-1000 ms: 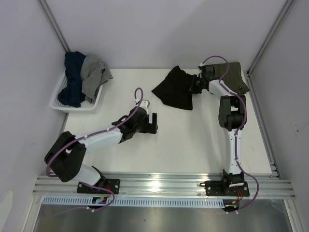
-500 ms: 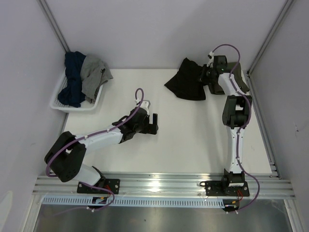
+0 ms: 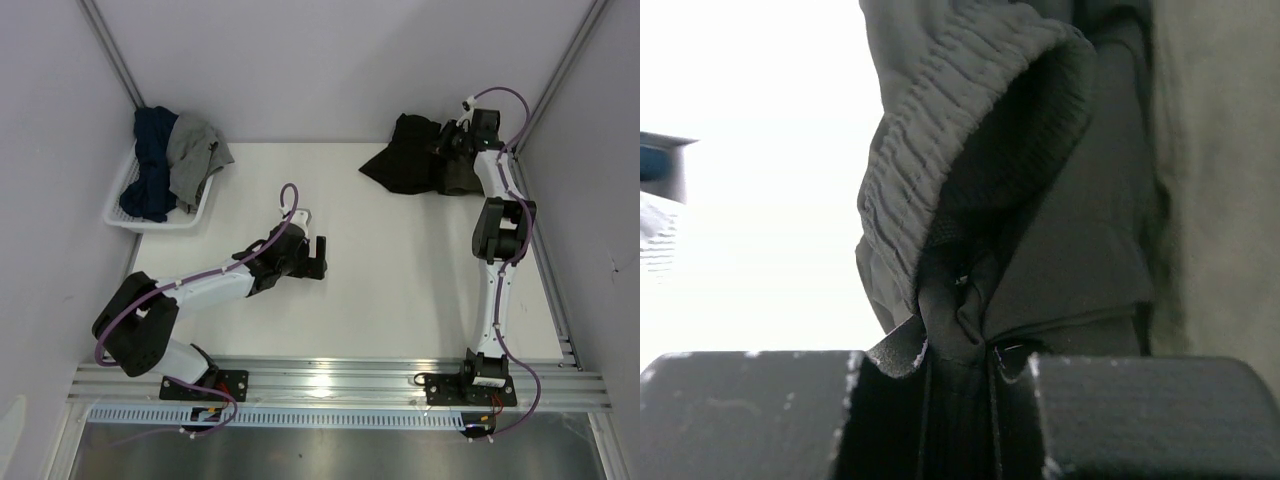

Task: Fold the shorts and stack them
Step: Neatly place the folded shorts to the corner

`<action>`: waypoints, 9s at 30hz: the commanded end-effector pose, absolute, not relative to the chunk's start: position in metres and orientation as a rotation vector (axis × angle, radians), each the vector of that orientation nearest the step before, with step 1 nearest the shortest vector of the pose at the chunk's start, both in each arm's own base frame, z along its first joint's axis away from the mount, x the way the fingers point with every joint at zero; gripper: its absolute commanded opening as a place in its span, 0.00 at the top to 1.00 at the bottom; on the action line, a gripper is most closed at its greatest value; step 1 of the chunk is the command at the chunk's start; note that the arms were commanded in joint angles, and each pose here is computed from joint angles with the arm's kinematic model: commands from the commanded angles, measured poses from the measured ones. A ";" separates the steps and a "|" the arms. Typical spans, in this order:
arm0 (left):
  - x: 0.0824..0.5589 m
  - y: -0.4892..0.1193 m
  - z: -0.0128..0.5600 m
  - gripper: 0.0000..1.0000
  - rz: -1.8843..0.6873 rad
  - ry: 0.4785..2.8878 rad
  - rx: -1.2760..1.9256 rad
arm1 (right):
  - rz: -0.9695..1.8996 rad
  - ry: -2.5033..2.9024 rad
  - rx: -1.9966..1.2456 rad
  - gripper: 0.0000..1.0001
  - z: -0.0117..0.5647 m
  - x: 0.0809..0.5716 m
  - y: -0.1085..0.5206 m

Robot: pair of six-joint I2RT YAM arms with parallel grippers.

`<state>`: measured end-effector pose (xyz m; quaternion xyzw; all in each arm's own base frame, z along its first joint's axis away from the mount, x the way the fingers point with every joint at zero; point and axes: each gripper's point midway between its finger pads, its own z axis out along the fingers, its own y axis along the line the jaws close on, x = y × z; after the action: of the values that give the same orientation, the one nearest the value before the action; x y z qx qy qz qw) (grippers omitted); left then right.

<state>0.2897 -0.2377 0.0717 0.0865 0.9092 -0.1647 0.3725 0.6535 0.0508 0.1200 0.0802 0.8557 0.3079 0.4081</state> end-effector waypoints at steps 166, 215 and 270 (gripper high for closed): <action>0.277 -0.233 0.131 0.01 -0.444 2.211 0.252 | 0.917 1.204 1.094 0.17 0.204 0.707 -0.141; 0.267 -0.215 0.162 0.01 -0.452 2.121 0.227 | 1.017 1.423 0.792 0.01 0.278 0.639 -0.055; 0.212 -0.128 0.151 0.01 -0.496 1.810 0.018 | 0.483 1.753 0.365 0.01 0.147 0.248 0.051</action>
<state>0.2093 -0.1282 0.1499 0.0101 0.7804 -0.2164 0.5866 0.2460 0.0548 0.1471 0.1481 0.7608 0.2133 0.5948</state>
